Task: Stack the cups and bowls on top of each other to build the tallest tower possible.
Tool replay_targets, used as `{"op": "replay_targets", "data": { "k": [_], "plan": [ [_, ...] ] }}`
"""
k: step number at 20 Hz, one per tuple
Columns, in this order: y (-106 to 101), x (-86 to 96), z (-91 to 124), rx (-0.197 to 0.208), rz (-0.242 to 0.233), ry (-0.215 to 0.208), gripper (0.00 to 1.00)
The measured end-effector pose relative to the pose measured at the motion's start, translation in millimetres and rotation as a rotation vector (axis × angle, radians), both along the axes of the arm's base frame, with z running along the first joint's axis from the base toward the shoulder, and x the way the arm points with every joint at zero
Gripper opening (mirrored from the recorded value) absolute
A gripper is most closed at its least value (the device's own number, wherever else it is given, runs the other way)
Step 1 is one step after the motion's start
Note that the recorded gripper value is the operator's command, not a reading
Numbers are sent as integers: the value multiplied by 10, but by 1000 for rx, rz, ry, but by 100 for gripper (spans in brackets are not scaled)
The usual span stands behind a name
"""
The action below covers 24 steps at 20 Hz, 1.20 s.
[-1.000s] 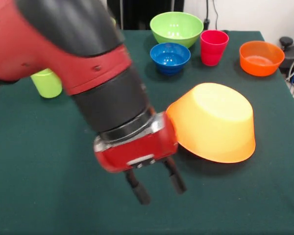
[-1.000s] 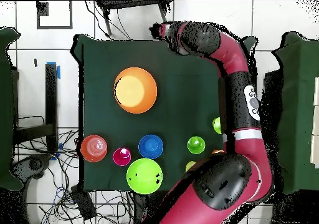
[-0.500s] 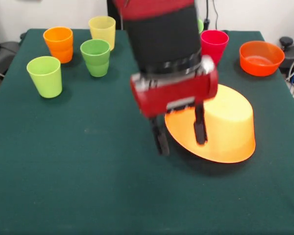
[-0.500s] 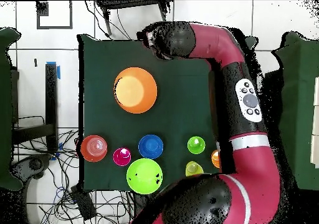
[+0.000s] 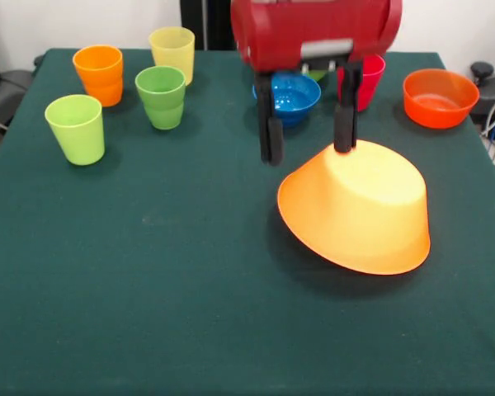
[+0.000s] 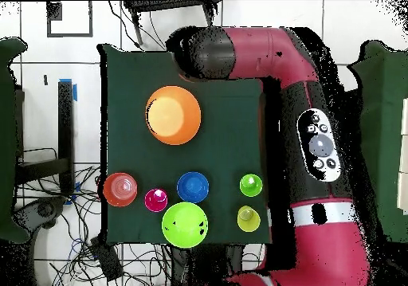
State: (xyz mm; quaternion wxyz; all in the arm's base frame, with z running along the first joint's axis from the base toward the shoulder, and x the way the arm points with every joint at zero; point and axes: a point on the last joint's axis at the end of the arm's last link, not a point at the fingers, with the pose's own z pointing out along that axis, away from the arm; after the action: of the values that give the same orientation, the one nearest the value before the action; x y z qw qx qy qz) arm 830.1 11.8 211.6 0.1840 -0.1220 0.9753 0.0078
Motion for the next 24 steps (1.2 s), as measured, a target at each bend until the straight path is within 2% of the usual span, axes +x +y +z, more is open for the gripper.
{"op": "replay_targets", "data": {
  "k": [5, 8, 16, 21, 24],
  "plan": [
    [118, -134, 154, -26, -24, -35, 100],
    [178, -220, 139, -27, -40, -58, 100],
    [252, -384, -98, -3, -83, -116, 100],
    [315, -541, -283, 3, -109, -129, 100],
    [345, -579, -320, 5, -112, -127, 100]
  ]
}}
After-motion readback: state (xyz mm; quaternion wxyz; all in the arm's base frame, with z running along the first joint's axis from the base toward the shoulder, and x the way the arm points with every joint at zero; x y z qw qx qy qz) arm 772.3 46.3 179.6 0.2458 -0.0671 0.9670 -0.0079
